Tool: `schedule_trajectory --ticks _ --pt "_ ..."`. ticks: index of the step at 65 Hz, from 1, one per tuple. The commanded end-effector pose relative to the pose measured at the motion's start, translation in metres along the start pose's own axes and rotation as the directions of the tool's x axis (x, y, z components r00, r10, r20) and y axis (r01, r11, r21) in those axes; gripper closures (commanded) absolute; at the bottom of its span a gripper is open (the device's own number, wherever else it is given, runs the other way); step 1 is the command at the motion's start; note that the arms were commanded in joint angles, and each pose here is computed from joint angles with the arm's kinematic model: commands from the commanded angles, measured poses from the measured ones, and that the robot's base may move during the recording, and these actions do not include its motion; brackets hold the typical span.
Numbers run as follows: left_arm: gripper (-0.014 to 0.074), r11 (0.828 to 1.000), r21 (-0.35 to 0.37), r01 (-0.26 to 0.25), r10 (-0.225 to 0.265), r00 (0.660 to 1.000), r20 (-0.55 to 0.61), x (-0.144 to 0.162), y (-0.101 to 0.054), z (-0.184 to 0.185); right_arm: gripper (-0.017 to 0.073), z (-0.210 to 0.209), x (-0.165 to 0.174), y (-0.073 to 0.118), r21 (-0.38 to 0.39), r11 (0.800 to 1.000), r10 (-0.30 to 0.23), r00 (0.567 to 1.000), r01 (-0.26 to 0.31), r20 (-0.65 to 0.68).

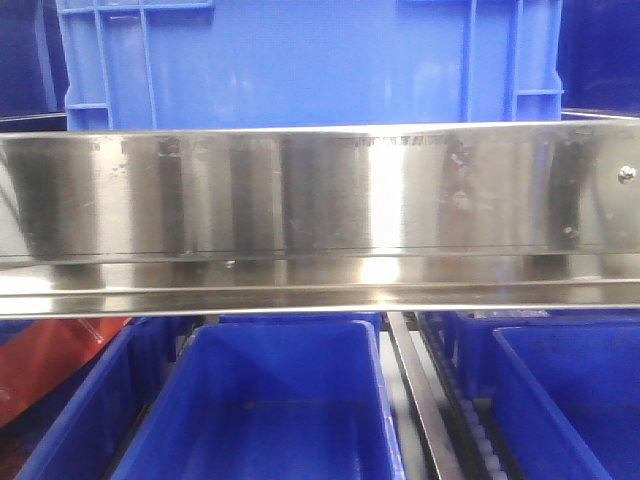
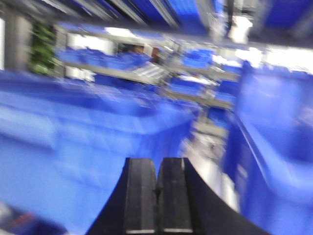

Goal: Place valve from conveyor to right shelf box

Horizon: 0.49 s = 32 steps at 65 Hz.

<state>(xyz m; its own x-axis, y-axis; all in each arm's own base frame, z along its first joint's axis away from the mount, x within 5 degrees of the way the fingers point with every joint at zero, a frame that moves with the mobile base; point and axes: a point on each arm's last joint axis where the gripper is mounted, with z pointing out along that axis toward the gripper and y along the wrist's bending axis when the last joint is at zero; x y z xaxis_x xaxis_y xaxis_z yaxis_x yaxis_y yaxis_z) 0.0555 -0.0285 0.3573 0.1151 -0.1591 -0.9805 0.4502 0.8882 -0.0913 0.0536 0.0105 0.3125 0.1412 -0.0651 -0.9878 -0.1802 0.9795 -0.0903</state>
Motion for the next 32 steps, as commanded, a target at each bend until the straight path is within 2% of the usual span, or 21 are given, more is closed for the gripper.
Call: schedule_trajectory --ticks 1,5,11,15,21,25,27,32 --pt "0.0704 1.0 0.003 -0.003 0.003 1.0 0.022 -0.002 0.0 -0.001 0.0721 -0.008 0.028 -0.002 0.087 0.996 0.004 1.0 -0.004 -0.005" --pt "0.0704 1.0 0.003 -0.003 0.003 1.0 0.022 -0.002 0.0 -0.001 0.0721 -0.013 0.043 -0.003 0.141 0.989 0.035 0.999 -0.034 -0.006" --pt "0.0704 1.0 0.003 -0.003 0.003 1.0 0.022 -0.002 0.0 -0.001 0.0721 -0.016 0.069 -0.005 0.223 0.974 0.038 0.998 -0.027 -0.046" --pt "0.0704 1.0 0.003 -0.003 0.003 1.0 0.022 -0.002 0.0 -0.001 0.0721 -0.014 0.084 -0.006 0.253 0.967 0.062 0.996 -0.042 -0.071" --pt "0.0704 1.0 0.003 -0.003 0.003 1.0 0.022 -0.002 0.0 -0.001 0.0721 -0.013 0.104 -0.005 0.256 0.965 0.073 0.993 -0.046 -0.095" --pt "0.0704 1.0 0.003 -0.003 0.003 1.0 0.022 -0.002 0.0 -0.001 0.0721 -0.013 0.099 -0.005 0.255 0.966 0.06 0.997 -0.049 -0.037" --pt "0.0704 1.0 0.003 -0.003 0.003 1.0 0.022 -0.002 0.0 -0.001 0.0721 -0.013 0.102 -0.005 0.251 0.967 0.068 0.995 -0.046 -0.079" --pt "0.0704 1.0 0.003 -0.003 0.003 1.0 0.022 -0.002 0.0 -0.001 0.0721 -0.013 0.102 -0.005 0.251 0.967 0.065 0.995 -0.044 -0.078"
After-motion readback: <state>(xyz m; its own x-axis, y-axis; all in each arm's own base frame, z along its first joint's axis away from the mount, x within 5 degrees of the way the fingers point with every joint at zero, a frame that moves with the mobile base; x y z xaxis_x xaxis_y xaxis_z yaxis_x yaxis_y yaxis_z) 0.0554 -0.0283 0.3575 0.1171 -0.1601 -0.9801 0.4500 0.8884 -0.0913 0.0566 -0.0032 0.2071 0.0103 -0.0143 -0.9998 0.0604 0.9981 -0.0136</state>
